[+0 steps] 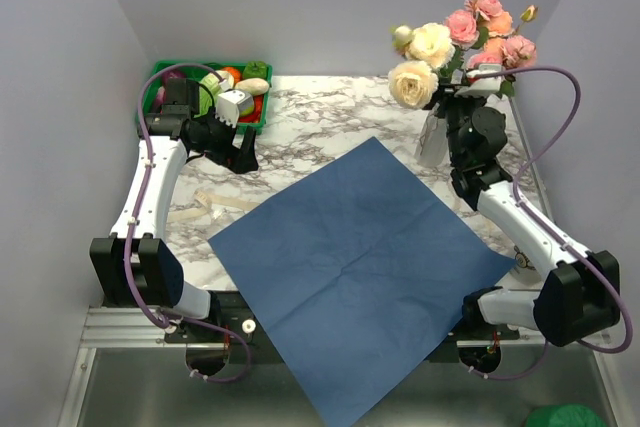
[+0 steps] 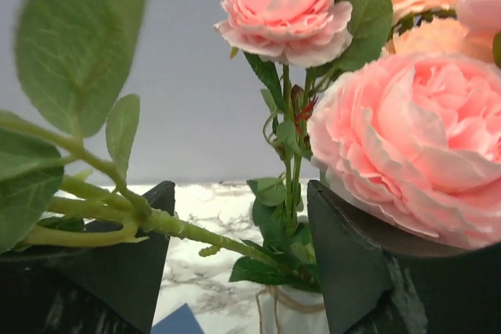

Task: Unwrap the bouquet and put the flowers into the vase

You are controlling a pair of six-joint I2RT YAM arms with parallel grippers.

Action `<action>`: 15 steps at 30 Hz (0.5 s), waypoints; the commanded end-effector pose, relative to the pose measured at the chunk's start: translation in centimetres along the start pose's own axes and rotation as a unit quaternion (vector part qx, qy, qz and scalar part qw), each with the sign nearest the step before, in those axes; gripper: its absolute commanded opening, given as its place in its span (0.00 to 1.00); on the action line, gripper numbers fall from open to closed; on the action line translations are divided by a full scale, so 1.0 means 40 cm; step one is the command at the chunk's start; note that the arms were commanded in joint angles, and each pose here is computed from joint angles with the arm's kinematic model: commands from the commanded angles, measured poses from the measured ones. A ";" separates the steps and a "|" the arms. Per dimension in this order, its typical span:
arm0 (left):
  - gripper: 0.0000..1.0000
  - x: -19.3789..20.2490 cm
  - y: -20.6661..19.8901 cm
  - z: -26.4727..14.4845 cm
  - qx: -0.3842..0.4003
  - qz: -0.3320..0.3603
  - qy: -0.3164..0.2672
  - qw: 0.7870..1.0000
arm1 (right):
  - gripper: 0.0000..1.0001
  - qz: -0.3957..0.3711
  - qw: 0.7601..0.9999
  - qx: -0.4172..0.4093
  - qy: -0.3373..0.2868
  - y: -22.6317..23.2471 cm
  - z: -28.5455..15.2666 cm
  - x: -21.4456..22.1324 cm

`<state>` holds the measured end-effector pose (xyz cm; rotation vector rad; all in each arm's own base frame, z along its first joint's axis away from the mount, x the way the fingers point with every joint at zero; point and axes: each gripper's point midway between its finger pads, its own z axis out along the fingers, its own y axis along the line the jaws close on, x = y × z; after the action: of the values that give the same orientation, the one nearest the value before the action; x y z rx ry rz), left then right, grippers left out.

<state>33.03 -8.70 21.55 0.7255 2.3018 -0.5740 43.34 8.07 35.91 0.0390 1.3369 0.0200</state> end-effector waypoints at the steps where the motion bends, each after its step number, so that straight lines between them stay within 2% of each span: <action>1: 0.99 -0.011 -0.005 -0.014 -0.001 0.009 -0.007 1.000 | 0.76 0.038 0.994 0.048 0.087 -0.030 -0.014 0.050; 3: 0.99 -0.011 -0.010 -0.016 0.001 0.009 -0.008 1.000 | 0.75 0.044 0.990 0.064 0.120 -0.038 -0.022 0.071; 8: 0.99 -0.005 -0.016 -0.019 0.001 0.012 -0.009 1.000 | 0.71 0.072 0.986 0.051 0.141 -0.011 -0.004 0.008; 9: 0.99 -0.005 -0.016 -0.020 0.001 0.011 -0.010 1.000 | 0.72 0.067 0.977 0.058 0.193 -0.014 -0.026 0.051; 11: 0.99 0.000 -0.016 -0.020 -0.001 0.013 -0.008 1.000 | 0.69 0.074 0.973 0.069 0.207 -0.015 -0.018 0.028; 15: 0.99 0.001 -0.017 -0.021 -0.002 0.015 -0.009 1.000 | 0.53 0.117 0.962 0.108 0.220 -0.037 -0.062 0.044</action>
<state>32.78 -8.69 21.62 0.7275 2.2989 -0.5722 43.53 8.16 36.96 0.2426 1.6422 0.1074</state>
